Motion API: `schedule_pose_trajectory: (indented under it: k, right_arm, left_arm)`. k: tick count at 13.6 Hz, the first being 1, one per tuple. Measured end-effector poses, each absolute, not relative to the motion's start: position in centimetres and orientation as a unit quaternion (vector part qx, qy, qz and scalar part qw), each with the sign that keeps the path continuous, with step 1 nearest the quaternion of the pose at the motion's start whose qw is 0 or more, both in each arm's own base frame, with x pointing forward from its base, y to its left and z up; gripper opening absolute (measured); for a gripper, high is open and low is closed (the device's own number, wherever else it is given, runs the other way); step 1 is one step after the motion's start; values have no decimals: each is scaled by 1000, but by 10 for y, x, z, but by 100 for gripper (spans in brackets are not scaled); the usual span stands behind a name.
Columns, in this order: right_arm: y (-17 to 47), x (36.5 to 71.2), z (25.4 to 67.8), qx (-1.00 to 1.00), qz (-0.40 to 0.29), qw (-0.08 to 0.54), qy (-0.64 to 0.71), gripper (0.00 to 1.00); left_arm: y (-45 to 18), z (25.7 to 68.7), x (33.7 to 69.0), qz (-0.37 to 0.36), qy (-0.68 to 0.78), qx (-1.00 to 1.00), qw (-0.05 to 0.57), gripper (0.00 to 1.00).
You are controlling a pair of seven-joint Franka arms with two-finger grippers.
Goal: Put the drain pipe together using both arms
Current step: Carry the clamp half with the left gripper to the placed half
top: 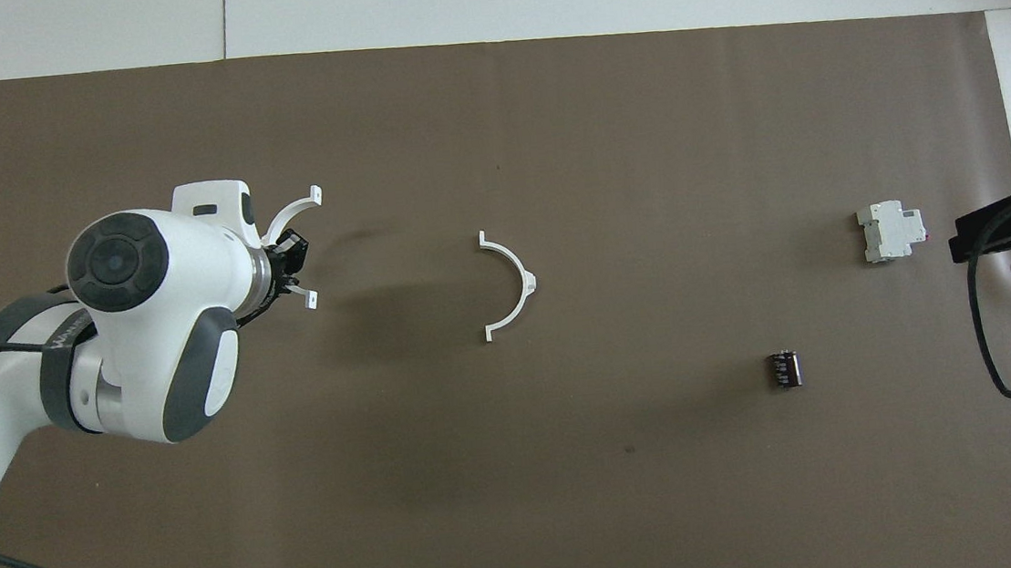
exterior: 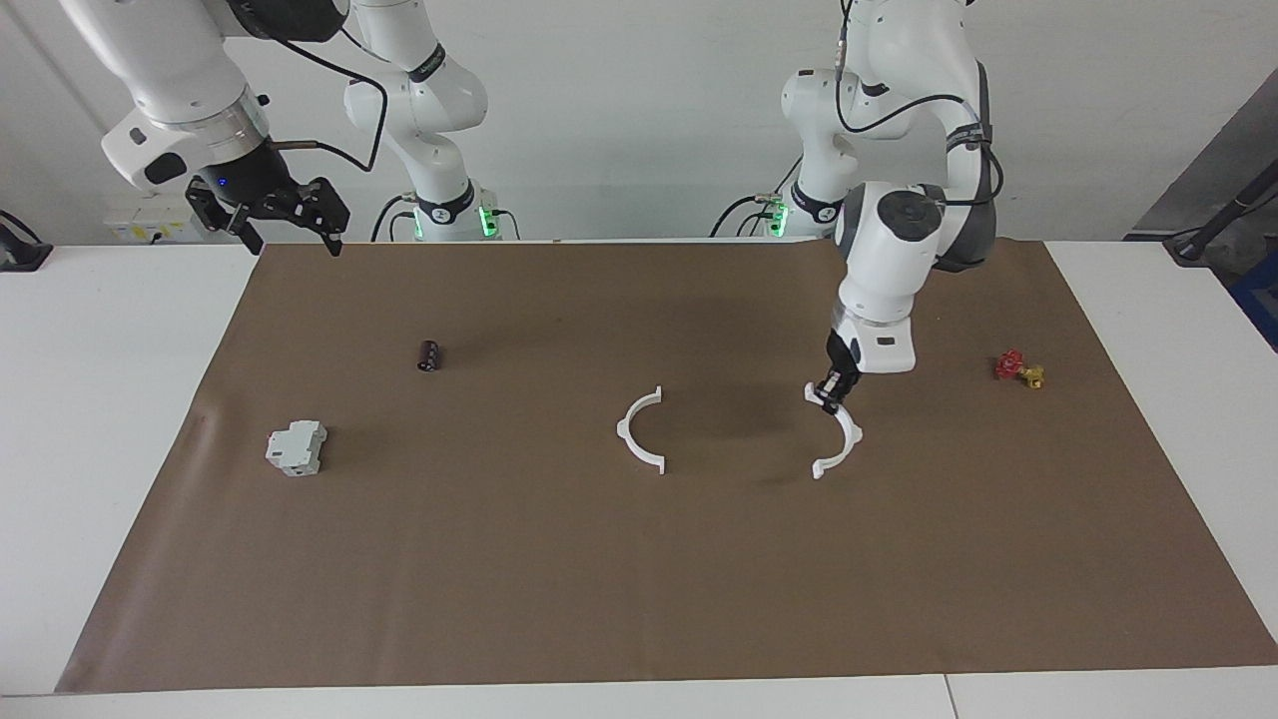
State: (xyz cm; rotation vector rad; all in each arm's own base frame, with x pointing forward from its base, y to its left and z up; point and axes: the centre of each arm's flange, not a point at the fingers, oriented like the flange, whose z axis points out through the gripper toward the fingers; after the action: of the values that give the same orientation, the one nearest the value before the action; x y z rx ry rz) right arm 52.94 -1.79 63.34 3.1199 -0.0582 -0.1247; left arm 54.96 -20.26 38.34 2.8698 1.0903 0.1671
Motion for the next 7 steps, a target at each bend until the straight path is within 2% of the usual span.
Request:
schedule_pose_trajectory:
  k: [7]
  right_arm:
    - [-18, 529, 633, 999, -40, 9, -19, 100]
  left_arm:
    - [-300, 367, 507, 44, 362, 930, 38, 7]
